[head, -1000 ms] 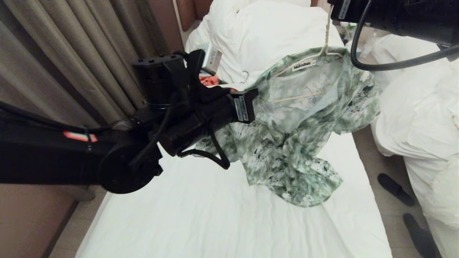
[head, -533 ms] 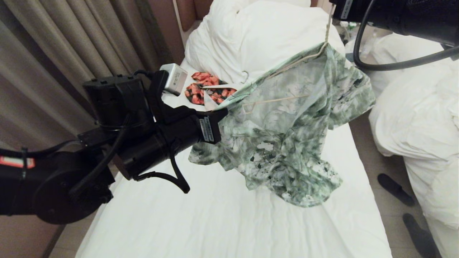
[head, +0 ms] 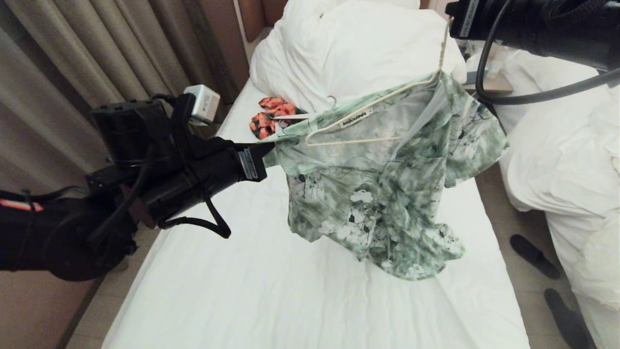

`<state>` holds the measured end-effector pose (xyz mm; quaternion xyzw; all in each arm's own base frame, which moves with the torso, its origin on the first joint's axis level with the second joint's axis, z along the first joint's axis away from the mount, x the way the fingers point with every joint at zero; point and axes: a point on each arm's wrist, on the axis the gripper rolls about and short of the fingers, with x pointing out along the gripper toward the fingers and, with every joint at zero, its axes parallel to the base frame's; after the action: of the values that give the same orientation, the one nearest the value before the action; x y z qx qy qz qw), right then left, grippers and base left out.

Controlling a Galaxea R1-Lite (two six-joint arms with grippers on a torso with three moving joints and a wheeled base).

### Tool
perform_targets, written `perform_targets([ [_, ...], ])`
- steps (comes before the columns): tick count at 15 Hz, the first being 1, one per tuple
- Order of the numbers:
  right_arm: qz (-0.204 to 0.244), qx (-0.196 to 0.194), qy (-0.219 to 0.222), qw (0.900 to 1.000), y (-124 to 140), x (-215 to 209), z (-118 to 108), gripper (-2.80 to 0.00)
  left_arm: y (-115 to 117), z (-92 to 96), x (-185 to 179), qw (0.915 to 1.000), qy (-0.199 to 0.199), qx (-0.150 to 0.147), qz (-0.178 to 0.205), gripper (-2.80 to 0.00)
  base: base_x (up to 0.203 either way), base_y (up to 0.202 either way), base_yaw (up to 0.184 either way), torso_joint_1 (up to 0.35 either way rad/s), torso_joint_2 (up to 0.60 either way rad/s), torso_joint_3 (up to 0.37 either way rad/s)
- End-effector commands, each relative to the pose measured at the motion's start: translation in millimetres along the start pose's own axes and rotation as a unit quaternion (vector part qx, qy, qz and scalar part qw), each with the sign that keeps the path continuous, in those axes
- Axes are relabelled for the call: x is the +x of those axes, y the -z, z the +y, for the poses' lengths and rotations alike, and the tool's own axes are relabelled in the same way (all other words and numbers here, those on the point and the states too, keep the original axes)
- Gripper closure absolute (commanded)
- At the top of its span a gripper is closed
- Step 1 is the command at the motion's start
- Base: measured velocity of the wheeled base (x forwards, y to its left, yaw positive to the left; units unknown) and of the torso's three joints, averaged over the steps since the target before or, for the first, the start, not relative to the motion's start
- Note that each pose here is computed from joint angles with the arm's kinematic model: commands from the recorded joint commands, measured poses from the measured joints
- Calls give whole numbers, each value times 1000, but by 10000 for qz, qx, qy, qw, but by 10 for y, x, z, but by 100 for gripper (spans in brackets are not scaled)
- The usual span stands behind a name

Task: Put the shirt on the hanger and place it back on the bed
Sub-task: Take the clothes hanger out of the clothes

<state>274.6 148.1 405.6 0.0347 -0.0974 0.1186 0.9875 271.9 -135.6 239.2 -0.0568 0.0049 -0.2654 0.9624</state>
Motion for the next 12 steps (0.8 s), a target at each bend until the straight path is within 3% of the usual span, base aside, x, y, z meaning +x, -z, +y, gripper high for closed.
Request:
perform_targets([
  [1, 44, -26, 4, 10000, 33, 18, 4, 0, -131, 56, -70, 9997, 42, 29, -226, 0, 0, 0, 0, 0, 0, 0],
  [4, 74, -33, -4, 10000, 62, 41, 16, 0, -18, 59, -3, 10000, 72, 10, -43, 0, 0, 0, 0, 0, 0, 0],
  [9, -8, -19, 5, 10000, 130, 136, 38, 0, 487, -44, 349, 9978, 248, -75, 610, 0, 0, 0, 0, 0, 0, 0],
  [12, 79, -36, 4, 10000, 215, 203, 58, 0, 707, -24, 604, 9992, 209, 1, 328, 0, 0, 0, 0, 0, 0, 0],
])
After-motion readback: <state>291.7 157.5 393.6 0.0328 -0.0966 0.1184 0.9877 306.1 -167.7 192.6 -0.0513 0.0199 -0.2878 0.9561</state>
